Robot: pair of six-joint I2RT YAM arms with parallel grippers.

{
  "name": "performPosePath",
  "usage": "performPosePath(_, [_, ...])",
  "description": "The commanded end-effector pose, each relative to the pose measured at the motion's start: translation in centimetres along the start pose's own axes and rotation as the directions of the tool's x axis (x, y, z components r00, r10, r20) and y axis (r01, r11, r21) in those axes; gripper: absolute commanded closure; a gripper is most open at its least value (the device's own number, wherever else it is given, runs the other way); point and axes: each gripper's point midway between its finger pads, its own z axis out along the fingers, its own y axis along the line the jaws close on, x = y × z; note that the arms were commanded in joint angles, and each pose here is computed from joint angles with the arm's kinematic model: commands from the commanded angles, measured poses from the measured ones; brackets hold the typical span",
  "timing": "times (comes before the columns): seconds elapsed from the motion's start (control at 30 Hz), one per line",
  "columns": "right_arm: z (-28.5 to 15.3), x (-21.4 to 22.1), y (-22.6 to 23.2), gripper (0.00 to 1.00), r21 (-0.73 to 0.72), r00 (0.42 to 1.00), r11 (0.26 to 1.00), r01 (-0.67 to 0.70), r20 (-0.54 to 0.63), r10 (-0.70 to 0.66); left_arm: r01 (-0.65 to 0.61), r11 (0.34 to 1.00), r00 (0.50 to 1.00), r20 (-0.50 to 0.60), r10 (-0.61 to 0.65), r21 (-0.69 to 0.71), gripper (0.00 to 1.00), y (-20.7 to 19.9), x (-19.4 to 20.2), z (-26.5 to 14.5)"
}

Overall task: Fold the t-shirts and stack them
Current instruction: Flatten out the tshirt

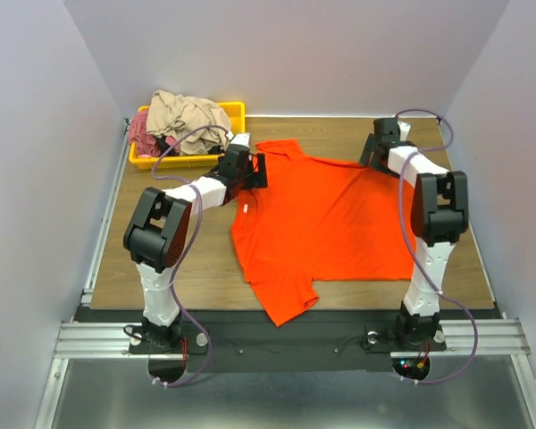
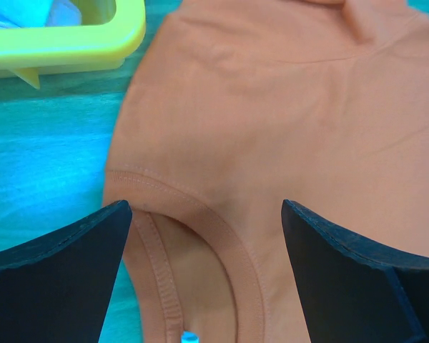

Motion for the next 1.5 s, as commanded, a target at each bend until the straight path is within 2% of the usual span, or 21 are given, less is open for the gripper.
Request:
performPosePath(0.0, [-6.9, -3.6, -2.2, 0.0, -0.035, 0.985, 0.99, -0.136, 0.106, 0.139, 0.03, 0.998, 0.99, 0.138, -0.038, 0.063, 0.01, -2.7, -5.7, -4.5])
performPosePath(0.03, [-7.6, -3.0, -2.7, 0.0, -0.038, 0.982, 0.987, -0.156, 0.101, 0.159, 0.03, 0.997, 0.988, 0.147, -0.04, 0.068, 0.01, -3.2, -5.8, -5.1])
performPosePath(0.07, [-7.9, -0.5, -3.8, 0.0, -0.018, 0.985, 0.987, -0.158, 0.063, 0.159, 0.036, 0.997, 0.989, 0.141, -0.045, 0.068, 0.01, -3.2, -5.3, -5.5])
performPosePath(0.1, [-9.9, -1.0, -4.3, 0.0, -0.04, 0.978, 0.982, -0.184, 0.088, 0.187, 0.036, 0.996, 0.987, 0.156, -0.048, 0.077, 0.01, -3.6, -5.7, -6.4])
performPosePath(0.17, [-11.0, 0.7, -5.6, 0.0, -0.027, 0.971, 0.975, -0.222, 0.082, 0.224, 0.035, 0.996, 0.989, 0.144, -0.046, 0.077, 0.01, -4.1, -4.7, -7.1])
performPosePath(0.33, [-13.2, 7.8, -8.5, 0.0, -0.021, 0.975, 0.974, -0.224, -0.003, 0.224, 0.038, 0.994, 0.99, 0.129, -0.052, 0.106, 0.01, -5.2, -3.6, -8.0])
performPosePath(0.5, [-14.8, 10.9, -9.6, 0.0, -0.055, 0.974, 0.972, -0.227, -0.031, 0.226, 0.016, 0.992, 0.993, 0.116, -0.031, 0.127, 0.01, -6.0, -2.9, -7.0])
performPosePath(0.67, [-13.0, 12.9, -10.2, 0.0, 0.014, 0.983, 0.986, -0.165, -0.084, 0.166, -0.02, 0.996, 0.995, 0.096, 0.012, 0.088, 0.01, -6.1, -3.1, -3.8])
performPosePath(0.93, [-9.3, 13.3, -8.8, 0.0, 0.058, 0.979, 0.992, -0.115, -0.162, 0.123, -0.027, 1.0, 0.999, 0.025, 0.026, 0.015, 0.01, -3.8, -2.4, 2.2])
performPosePath(1.0, [-8.6, 13.3, -8.6, 0.0, 0.065, 0.977, 0.992, -0.111, -0.174, 0.121, -0.014, 1.0, 0.999, 0.033, 0.013, 0.021, 0.01, -3.6, -3.6, 3.2])
performPosePath(1.03, [-8.1, 13.4, -8.4, 0.0, 0.074, 0.976, 0.992, -0.105, -0.181, 0.117, -0.031, 0.999, 1.0, 0.003, 0.031, 0.016, 0.01, -3.3, -2.7, 4.3])
performPosePath(1.07, [-7.7, 13.3, -8.3, 0.0, 0.079, 0.976, 0.991, -0.106, -0.181, 0.119, -0.034, 0.999, 0.999, 0.029, 0.034, 0.018, 0.01, -3.7, -4.2, 4.6])
performPosePath(1.13, [-7.2, 13.1, -8.2, 0.0, 0.082, 0.975, 0.991, -0.104, -0.186, 0.118, -0.046, 0.999, 0.999, -0.007, 0.046, -0.011, 0.01, -3.2, -3.4, 6.0])
performPosePath(1.2, [-6.3, 12.7, -7.7, 0.0, 0.08, 0.974, 0.991, -0.104, -0.193, 0.118, -0.043, 0.999, 0.999, 0.024, 0.044, -0.015, 0.02, -3.4, -5.4, 6.6])
performPosePath(1.3, [-5.2, 12.0, -7.0, 0.0, 0.07, 0.973, 0.992, -0.102, -0.198, 0.114, -0.025, 0.998, 1.0, -0.009, 0.024, -0.057, 0.01, -1.6, -5.5, 8.8])
performPosePath(1.47, [-5.1, 11.4, -6.3, 0.0, 0.04, 0.971, 0.992, -0.118, -0.203, 0.124, -0.034, 0.999, 0.999, 0.017, 0.034, -0.026, 0.01, -2.2, -7.7, 10.5])
